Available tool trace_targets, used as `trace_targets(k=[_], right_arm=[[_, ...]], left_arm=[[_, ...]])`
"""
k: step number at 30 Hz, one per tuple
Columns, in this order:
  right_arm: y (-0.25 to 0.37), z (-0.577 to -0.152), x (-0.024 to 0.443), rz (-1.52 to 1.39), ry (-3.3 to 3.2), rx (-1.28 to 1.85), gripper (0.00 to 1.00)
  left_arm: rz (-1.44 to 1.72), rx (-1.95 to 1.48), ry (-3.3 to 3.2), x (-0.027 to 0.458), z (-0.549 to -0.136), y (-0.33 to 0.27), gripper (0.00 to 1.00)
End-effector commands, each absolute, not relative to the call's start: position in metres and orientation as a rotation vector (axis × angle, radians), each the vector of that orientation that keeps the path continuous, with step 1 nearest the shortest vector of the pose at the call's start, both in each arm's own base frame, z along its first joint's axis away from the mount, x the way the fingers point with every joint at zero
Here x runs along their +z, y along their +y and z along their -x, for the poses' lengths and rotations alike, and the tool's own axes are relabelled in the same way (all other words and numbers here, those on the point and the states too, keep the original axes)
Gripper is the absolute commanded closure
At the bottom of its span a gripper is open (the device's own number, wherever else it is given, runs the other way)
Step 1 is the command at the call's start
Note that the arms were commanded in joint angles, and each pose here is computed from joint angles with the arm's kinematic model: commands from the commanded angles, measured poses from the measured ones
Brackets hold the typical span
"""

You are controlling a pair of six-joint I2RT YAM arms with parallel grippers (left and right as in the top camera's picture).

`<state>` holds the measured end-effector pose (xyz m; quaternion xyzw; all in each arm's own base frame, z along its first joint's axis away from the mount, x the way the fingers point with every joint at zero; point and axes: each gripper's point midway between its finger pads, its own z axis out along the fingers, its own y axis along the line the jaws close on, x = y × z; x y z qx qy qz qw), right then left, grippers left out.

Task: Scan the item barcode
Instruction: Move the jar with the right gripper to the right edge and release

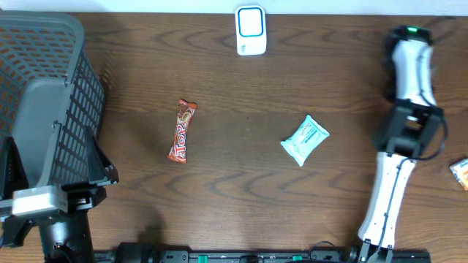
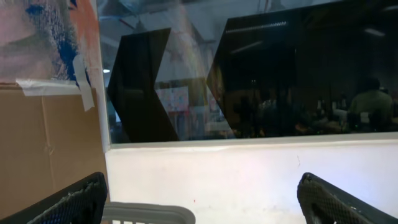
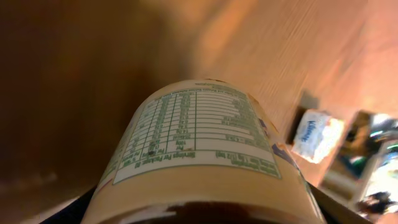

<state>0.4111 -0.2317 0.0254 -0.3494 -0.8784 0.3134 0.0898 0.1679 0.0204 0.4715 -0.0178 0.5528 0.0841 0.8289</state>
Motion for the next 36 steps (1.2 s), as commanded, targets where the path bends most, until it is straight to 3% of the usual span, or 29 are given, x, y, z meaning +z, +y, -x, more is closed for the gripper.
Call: trace_targets(k=[1,8,11,12,15,17,26,30,36], right_arm=[[-0.226,-0.406,0.013,1.079,-2.675,0.456,0.71],[-0.272,-0.368,0.009,1.244,-2.588,0.25,0.67],[-0.285,-0.358,0.008,1.256,-2.586,0.174,0.47],[-0.288,-0.355,0.008,1.266,-2.582,0.158,0.27],[-0.296,-0.348,0.009,1.299,-2.566,0.15,0.18],[-0.3,-0.345,0.011,1.306,-2.567,0.147,0.01],[-0.31,-0.35,0.072,1.395,-2.67,0.191,0.01],[-0.312,-0.351,0.141,1.497,-2.784,0.246,0.01],[-0.294,-0.344,0.257,1.879,-2.914,0.218,0.01]], left_arm=[[0.039,0.171,1.181,0.47,-0.174,0.02,0.02],[0.038,0.172,1.192,0.469,-0.182,0.019,0.02],[0.037,0.172,1.197,0.469,-0.185,0.019,0.02],[0.038,0.173,1.198,0.468,-0.186,0.019,0.02],[0.037,0.173,1.203,0.468,-0.188,0.019,0.02],[0.037,0.173,1.205,0.467,-0.189,0.019,0.02],[0.034,0.175,1.222,0.464,-0.196,0.019,0.02],[0.034,0.175,1.223,0.464,-0.196,0.019,0.02],[0.034,0.175,1.223,0.464,-0.196,0.019,0.02]])
